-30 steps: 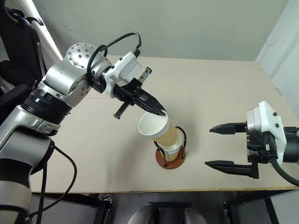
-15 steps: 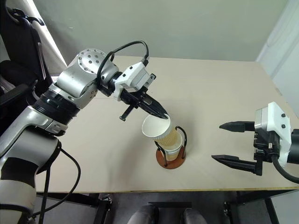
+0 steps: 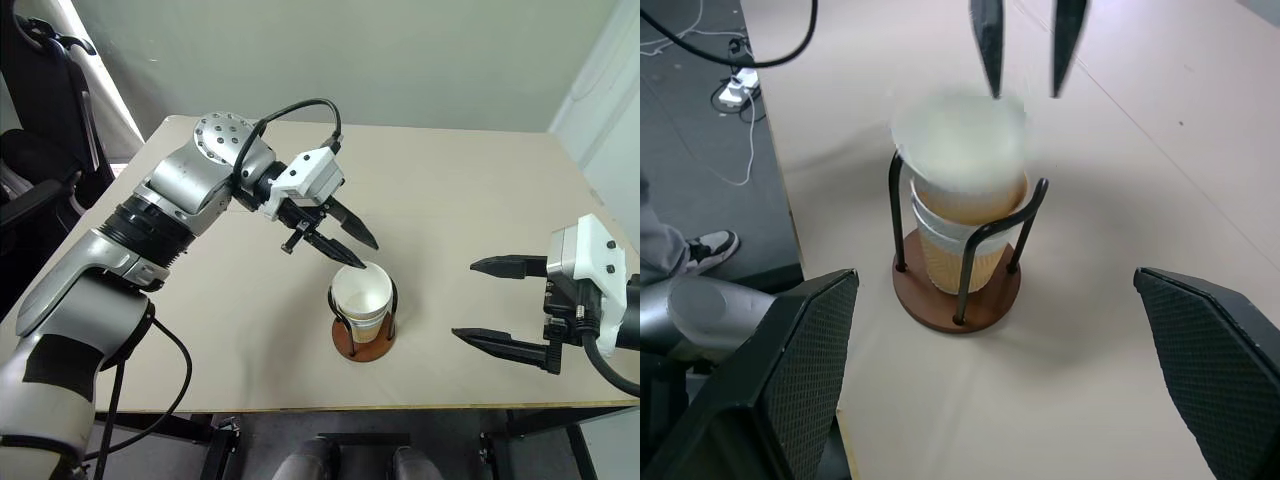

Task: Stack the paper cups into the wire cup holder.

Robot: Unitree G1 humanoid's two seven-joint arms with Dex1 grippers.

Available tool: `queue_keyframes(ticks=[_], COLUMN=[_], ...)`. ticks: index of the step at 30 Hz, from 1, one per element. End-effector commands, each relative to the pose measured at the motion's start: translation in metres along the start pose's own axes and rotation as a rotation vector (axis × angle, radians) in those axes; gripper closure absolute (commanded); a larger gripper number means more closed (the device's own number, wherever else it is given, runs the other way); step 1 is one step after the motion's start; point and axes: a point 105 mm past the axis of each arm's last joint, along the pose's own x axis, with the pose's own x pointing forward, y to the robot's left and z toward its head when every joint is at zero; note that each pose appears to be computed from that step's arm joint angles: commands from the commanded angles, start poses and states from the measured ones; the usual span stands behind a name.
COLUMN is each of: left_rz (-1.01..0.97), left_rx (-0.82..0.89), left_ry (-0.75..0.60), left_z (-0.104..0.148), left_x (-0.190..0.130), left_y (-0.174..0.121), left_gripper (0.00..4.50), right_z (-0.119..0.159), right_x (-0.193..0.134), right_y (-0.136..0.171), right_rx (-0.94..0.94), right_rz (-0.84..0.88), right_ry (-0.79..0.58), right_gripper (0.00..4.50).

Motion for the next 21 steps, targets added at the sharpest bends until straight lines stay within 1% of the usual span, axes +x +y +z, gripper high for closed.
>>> queue_keyframes(ticks=[1,3,5,7,9,12,13,16,19,21], left_rz=[0.039,0.120,0.194,0.293,0.387,0.495,0.509,0.561,0.592,0.625], left_rx=[0.088,0.075,0.039,-0.009,-0.107,-0.223,-0.248,-0.336,-0.414,-0.461], left_ry=[-0.076,-0.096,-0.087,-0.077,-0.047,0.030,0.051,0.040,0.036,0.071], left_z=[0.017,0.017,0.009,-0.003,-0.019,-0.046,-0.051,-0.057,-0.061,-0.070], left_x=[-0.009,-0.013,-0.021,-0.040,-0.064,-0.096,-0.101,-0.113,-0.119,-0.122], left_y=[0.003,0.008,0.006,-0.002,-0.017,-0.053,-0.065,-0.094,-0.117,-0.131], left_gripper=[1.40,0.65,0.03,0.03,0.03,0.03,0.03,0.03,0.03,0.03], right_z=[0.004,0.002,-0.001,-0.004,-0.006,-0.015,-0.019,-0.025,-0.039,-0.049], right_x=[-0.001,-0.001,0.000,-0.001,-0.005,-0.017,-0.021,-0.038,-0.050,-0.056], right_y=[-0.003,-0.005,-0.007,-0.010,-0.014,-0.026,-0.030,-0.041,-0.051,-0.057], right_rx=[-0.031,-0.024,-0.018,-0.007,0.017,0.093,0.121,0.189,0.234,0.265], right_rz=[0.001,0.016,0.030,0.046,0.065,0.064,0.068,0.061,0.032,0.003], right_ry=[0.001,-0.001,0.000,0.002,-0.013,-0.056,-0.077,-0.139,-0.106,-0.064], right_gripper=[0.00,0.00,0.00,0.00,0.00,0.00,0.00,0.00,0.00,0.00])
